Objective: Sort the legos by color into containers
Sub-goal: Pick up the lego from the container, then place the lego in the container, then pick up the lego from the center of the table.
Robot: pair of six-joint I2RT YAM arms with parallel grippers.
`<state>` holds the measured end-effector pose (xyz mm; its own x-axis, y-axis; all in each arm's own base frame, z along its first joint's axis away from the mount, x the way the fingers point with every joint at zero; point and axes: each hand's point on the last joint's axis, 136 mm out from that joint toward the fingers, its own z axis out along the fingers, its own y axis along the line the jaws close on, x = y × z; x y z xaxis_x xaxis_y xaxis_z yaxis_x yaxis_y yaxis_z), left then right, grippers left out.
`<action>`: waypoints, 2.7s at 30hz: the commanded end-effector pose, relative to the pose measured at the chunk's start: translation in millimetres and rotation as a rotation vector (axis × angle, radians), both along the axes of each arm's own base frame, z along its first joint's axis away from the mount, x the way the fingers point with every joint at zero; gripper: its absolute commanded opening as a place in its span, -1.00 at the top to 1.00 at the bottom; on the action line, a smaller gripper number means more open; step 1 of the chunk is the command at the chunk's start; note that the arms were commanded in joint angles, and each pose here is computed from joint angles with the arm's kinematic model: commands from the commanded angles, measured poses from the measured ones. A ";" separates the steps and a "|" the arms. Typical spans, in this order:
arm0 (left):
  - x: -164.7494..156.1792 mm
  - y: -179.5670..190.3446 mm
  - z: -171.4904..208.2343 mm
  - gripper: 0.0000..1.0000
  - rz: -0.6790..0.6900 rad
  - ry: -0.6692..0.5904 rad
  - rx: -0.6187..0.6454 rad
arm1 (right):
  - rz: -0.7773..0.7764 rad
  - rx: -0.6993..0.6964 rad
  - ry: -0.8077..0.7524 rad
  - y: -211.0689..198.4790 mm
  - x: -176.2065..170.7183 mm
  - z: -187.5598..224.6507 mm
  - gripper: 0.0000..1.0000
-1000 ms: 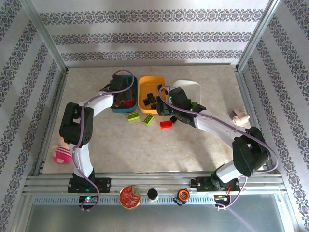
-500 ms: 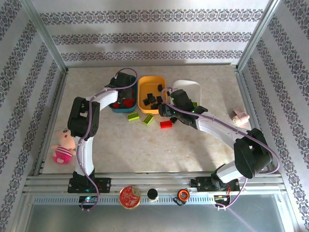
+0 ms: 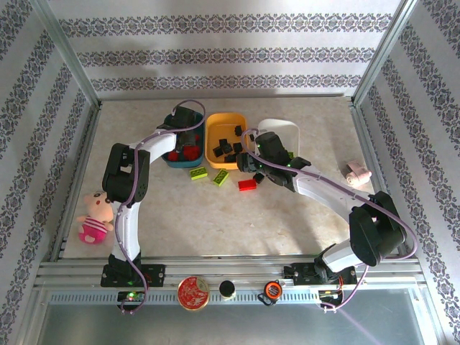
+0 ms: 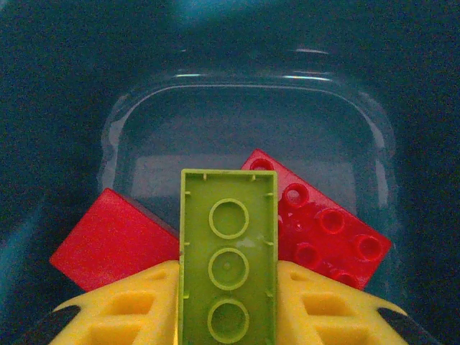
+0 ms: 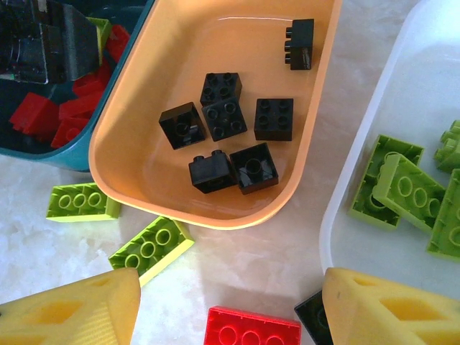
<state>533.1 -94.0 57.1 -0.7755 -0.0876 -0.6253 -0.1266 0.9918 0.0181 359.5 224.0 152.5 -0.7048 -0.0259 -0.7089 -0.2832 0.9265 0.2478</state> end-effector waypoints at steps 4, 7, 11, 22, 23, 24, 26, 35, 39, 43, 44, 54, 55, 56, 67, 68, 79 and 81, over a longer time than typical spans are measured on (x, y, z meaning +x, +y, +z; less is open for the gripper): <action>-8.7 4.9 22.9 0.45 -0.001 -0.019 -0.022 | -0.009 0.024 -0.012 -3.7 0.9 2.9 -0.36; -12.8 0.1 47.2 0.46 -0.007 -0.068 -0.057 | -0.021 0.028 -0.018 -7.9 -0.3 4.4 -0.36; -27.2 -28.8 87.7 0.46 -0.071 -0.149 -0.103 | -0.057 0.035 -0.035 -21.1 -4.1 7.6 -0.36; -88.8 -235.1 107.0 0.46 -0.460 -0.161 -0.311 | -0.259 0.029 -0.071 -92.6 -34.6 3.7 -0.36; -91.7 -254.8 102.2 0.46 -0.488 -0.145 -0.341 | -0.272 0.023 -0.080 -98.3 -38.8 4.6 -0.36; -93.2 -269.9 98.1 0.46 -0.508 -0.128 -0.361 | -0.284 0.017 -0.084 -103.3 -42.7 4.3 -0.36; -93.7 -300.1 88.4 0.46 -0.543 -0.101 -0.391 | -0.299 0.016 -0.097 -111.2 -50.9 5.5 -0.36; -62.1 -355.3 74.8 -0.09 -0.544 -0.083 -0.483 | -0.289 0.032 -0.082 -120.4 -78.0 -5.2 -0.43; -55.0 -354.2 104.2 -0.37 -0.531 -0.128 -0.523 | -0.272 0.045 -0.068 -118.1 -84.3 -9.5 -0.45; -58.8 -326.1 137.2 -0.45 -0.505 -0.194 -0.552 | -0.218 0.077 -0.064 -106.7 -88.3 -8.0 -0.43; -62.1 -314.1 145.1 -0.48 -0.492 -0.207 -0.568 | -0.191 0.087 -0.057 -100.8 -89.0 -8.5 -0.43; -159.9 -173.3 141.1 -0.99 -0.340 -0.277 -0.526 | 0.026 0.060 0.000 -11.7 -85.5 -23.3 -0.43; -170.4 -161.8 138.2 -0.99 -0.321 -0.281 -0.518 | 0.031 0.065 0.002 -1.8 -83.2 -23.4 -0.43; -182.4 -147.4 134.7 -0.99 -0.298 -0.286 -0.506 | 0.030 0.076 0.004 8.7 -80.0 -24.4 -0.43; -272.7 -34.1 122.9 -0.99 -0.103 -0.421 -0.456 | -0.207 0.106 0.057 64.5 -29.8 -68.5 -0.34; -276.2 -30.7 122.4 -0.99 -0.098 -0.429 -0.463 | -0.245 0.103 0.060 63.3 -25.2 -74.7 -0.34; -287.0 -32.6 114.1 -0.99 -0.141 -0.426 -0.492 | -0.369 0.131 0.098 71.6 -5.0 -103.0 -0.37; -287.2 -36.5 112.1 -0.99 -0.157 -0.425 -0.507 | -0.355 0.138 0.099 76.9 -3.6 -102.8 -0.39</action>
